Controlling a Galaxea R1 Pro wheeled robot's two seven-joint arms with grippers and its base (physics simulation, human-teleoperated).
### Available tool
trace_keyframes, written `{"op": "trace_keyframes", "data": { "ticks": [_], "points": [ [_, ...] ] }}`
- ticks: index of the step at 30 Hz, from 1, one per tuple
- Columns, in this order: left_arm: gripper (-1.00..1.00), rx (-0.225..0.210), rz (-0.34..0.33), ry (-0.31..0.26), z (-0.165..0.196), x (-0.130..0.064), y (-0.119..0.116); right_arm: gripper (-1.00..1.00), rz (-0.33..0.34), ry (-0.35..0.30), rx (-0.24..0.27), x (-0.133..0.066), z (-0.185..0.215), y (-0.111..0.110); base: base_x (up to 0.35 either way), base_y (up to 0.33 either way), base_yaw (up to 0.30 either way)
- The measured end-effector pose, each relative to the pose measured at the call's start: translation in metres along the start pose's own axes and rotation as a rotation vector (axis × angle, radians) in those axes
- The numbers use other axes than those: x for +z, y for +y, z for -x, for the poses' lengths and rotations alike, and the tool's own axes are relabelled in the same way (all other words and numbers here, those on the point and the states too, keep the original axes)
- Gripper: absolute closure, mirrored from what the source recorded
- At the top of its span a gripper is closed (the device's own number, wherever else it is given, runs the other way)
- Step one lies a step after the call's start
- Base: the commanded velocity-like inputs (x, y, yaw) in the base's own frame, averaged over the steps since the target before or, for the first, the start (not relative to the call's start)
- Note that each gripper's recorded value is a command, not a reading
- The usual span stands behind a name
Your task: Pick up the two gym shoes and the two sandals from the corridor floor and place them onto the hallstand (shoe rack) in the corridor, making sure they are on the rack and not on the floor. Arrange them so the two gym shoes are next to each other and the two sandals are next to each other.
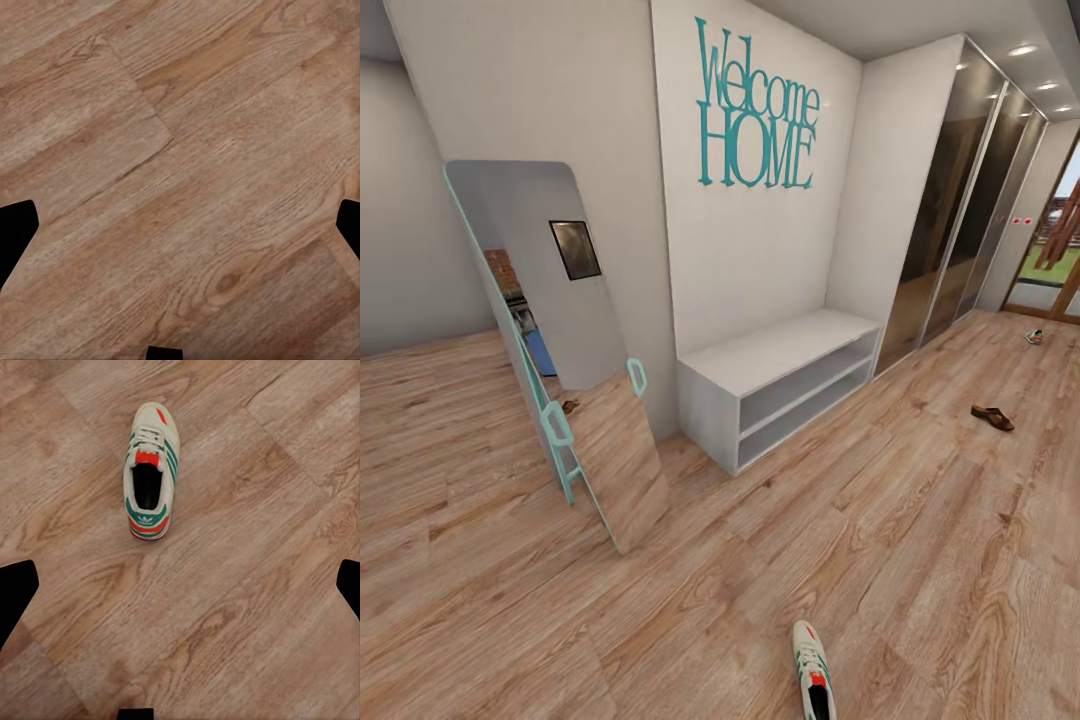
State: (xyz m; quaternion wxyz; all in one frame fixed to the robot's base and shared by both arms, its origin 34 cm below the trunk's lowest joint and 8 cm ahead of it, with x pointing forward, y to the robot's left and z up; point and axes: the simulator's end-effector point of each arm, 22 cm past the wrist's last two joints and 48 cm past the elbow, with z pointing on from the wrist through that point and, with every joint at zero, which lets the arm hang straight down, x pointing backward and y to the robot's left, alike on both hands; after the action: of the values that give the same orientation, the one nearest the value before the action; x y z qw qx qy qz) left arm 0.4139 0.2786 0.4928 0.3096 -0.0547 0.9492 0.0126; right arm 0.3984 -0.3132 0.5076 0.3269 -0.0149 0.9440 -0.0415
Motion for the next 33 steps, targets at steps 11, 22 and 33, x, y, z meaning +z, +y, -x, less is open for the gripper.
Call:
{"op": "trace_keyframes", "data": {
  "ticks": [11, 22, 33],
  "points": [
    [-1.0, 0.012, 0.018, -0.056, 0.042, 0.012, 0.016, -1.0, -0.001, -0.077, 0.001, 0.004, 0.037, 0.0, 0.0, 0.0, 0.0],
    [-1.0, 0.009, 0.011, -0.186, 0.151, 0.037, 0.01, -1.0, -0.059, -0.349, 0.017, 0.013, 0.193, -0.015, 0.0, 0.0, 0.0],
    [-1.0, 0.015, 0.009, -0.192, 0.162, 0.039, 0.009, -1.0, -0.212, -0.372, 0.056, 0.031, 0.3, -0.045, 0.0, 0.0, 0.0]
  ]
}}
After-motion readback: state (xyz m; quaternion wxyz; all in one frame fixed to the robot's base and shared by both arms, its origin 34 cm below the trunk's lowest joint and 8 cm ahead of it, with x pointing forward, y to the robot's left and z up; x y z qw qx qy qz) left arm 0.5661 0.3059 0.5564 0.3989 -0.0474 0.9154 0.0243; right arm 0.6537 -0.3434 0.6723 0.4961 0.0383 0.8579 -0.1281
